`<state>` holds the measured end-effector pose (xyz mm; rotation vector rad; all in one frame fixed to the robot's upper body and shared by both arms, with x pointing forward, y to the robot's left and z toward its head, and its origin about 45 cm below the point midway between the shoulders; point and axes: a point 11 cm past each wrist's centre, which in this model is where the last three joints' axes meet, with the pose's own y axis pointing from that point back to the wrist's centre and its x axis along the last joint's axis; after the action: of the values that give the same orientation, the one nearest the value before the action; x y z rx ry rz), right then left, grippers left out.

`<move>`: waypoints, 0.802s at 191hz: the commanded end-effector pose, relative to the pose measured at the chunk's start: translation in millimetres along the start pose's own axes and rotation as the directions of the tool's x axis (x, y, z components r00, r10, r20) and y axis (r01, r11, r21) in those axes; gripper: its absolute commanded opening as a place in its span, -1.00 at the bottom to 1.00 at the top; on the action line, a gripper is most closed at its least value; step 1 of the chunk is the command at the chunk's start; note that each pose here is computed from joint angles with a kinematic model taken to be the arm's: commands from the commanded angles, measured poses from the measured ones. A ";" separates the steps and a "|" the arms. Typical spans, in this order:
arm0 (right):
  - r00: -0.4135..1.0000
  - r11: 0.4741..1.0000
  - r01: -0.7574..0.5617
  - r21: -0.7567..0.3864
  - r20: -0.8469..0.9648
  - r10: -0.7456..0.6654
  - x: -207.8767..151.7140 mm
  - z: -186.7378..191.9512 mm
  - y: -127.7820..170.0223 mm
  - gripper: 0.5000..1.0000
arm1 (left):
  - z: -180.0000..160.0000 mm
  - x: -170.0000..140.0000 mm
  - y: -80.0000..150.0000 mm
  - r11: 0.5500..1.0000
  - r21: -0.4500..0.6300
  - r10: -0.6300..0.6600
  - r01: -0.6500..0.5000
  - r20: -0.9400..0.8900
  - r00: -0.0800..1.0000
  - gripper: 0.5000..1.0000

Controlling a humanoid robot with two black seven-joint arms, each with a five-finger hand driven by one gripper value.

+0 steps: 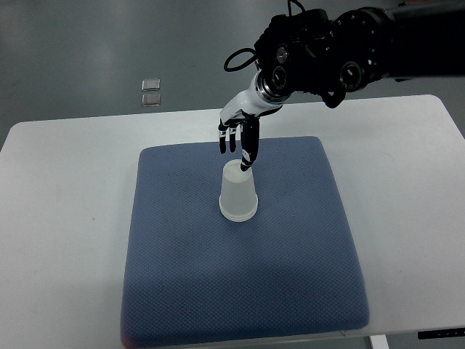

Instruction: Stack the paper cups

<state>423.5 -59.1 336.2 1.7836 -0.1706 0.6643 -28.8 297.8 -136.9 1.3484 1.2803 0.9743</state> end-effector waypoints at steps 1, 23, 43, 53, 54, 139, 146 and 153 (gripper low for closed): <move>0.998 0.998 -0.062 0.016 0.019 0.061 20.4 -3.8 8.7 0.19 | 0.0 0.3 0.0 1.000 0.000 0.001 -0.001 0.000 1.000 1.00; 0.981 0.984 -0.156 0.092 0.127 0.144 50.7 -14.2 20.0 0.23 | 0.0 0.3 0.0 1.000 0.000 0.001 -0.001 0.000 1.000 1.00; 0.931 0.958 -0.241 0.153 0.314 0.185 70.0 9.9 24.8 0.29 | 0.0 0.3 0.0 1.000 0.000 0.001 -0.001 0.000 1.000 1.00; 0.894 0.941 -0.288 0.178 0.402 0.197 77.2 23.9 27.8 0.31 | 0.0 -0.4 0.0 1.000 0.000 -0.002 0.002 0.001 1.000 1.00; 0.894 0.941 -0.288 0.178 0.402 0.197 77.2 24.0 27.8 0.31 | 0.0 -0.4 0.0 1.000 0.000 -0.002 0.002 0.001 1.000 1.00; 0.286 0.755 -0.604 0.256 0.954 -0.094 60.2 120.5 -9.9 0.60 | 0.0 0.3 0.0 1.000 0.000 0.001 -0.001 0.000 1.000 1.00; 0.246 0.749 -0.614 0.250 0.962 -0.120 54.8 125.8 -15.0 0.60 | 0.0 0.3 0.0 1.000 0.000 0.001 -0.001 0.000 1.000 1.00; 0.196 0.744 -0.623 0.240 0.969 -0.149 46.4 134.5 -21.9 0.65 | 0.0 0.3 0.0 1.000 0.000 0.001 -0.001 0.000 1.000 1.00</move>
<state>518.9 -148.5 343.4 2.6137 -1.2313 -0.2565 -28.9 297.9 -136.9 1.3492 1.2797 0.9737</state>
